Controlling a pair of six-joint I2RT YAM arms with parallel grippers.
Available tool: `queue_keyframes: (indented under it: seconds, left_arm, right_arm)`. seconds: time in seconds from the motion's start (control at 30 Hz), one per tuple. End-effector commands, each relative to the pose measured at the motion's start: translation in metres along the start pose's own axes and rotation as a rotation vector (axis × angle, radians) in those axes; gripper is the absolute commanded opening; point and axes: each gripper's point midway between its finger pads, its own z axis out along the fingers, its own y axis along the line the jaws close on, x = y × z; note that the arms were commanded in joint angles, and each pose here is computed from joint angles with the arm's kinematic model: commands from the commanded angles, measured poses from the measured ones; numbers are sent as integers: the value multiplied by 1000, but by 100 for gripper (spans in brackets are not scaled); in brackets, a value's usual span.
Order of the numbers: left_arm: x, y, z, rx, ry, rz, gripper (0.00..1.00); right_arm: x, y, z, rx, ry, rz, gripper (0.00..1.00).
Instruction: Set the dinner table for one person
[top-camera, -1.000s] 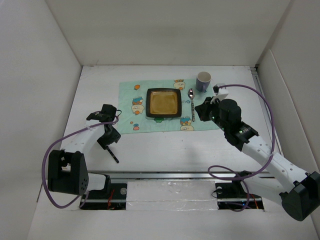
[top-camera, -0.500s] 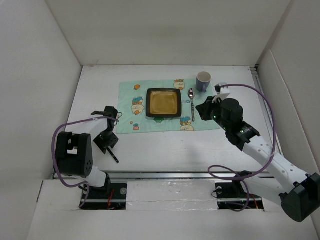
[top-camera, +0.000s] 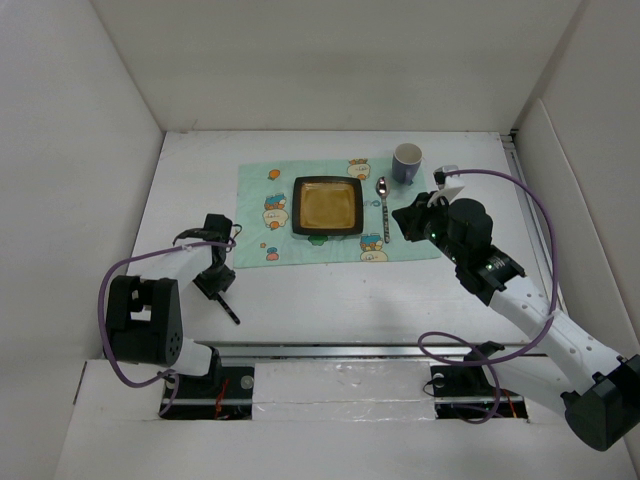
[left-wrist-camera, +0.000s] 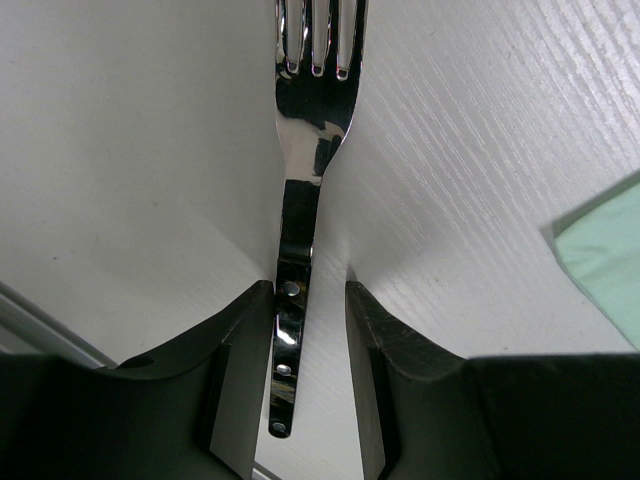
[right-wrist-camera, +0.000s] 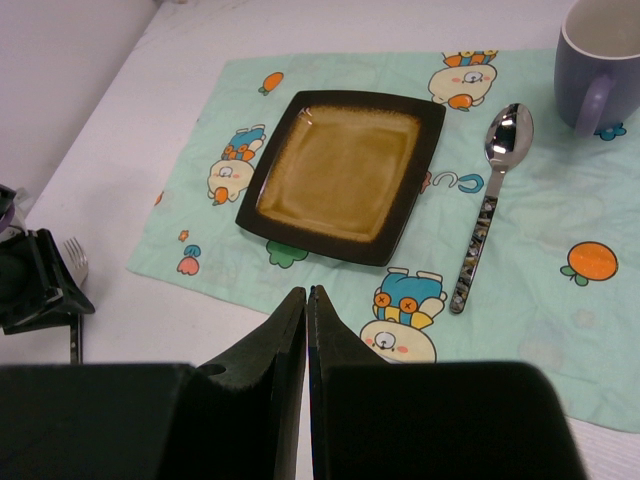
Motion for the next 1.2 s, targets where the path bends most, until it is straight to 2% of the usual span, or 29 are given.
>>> queue_keyframes:
  seconds: [0.0, 0.1, 0.2, 0.37, 0.47, 0.57, 0.67, 0.87, 1.0, 1.17]
  left_arm:
    - [20, -7, 11, 58, 50, -50, 32]
    - [43, -18, 13, 151, 128, -63, 30]
    - [49, -19, 13, 184, 133, -82, 27]
    - [39, -20, 9, 205, 97, -91, 0]
    - [25, -24, -6, 245, 54, -84, 0]
    - [-2, -34, -40, 337, -40, -41, 0]
    - [-29, -51, -90, 444, -165, 57, 0]
    - [-80, -86, -142, 562, -321, 208, 0]
    - [-115, -126, -160, 655, -439, 248, 0]
    - [-140, -170, -165, 663, -474, 324, 0]
  right_arm:
    - [-10, 3, -1, -18, -46, 0, 10]
    - [-13, -3, -3, 13, -62, -2, 10]
    - [-13, -4, -3, 18, -62, -2, 10]
    - [-11, -4, 0, 20, -53, -2, 10]
    - [-11, -5, 1, 23, -54, -4, 10]
    - [-9, -6, 1, 24, -48, -4, 10]
    - [-8, -6, 2, 24, -47, -2, 10]
    - [-3, -4, 9, 12, -28, -1, 10]
    - [0, -4, 10, 7, -20, 0, 9]
    - [2, -5, 13, 10, -24, 0, 9]
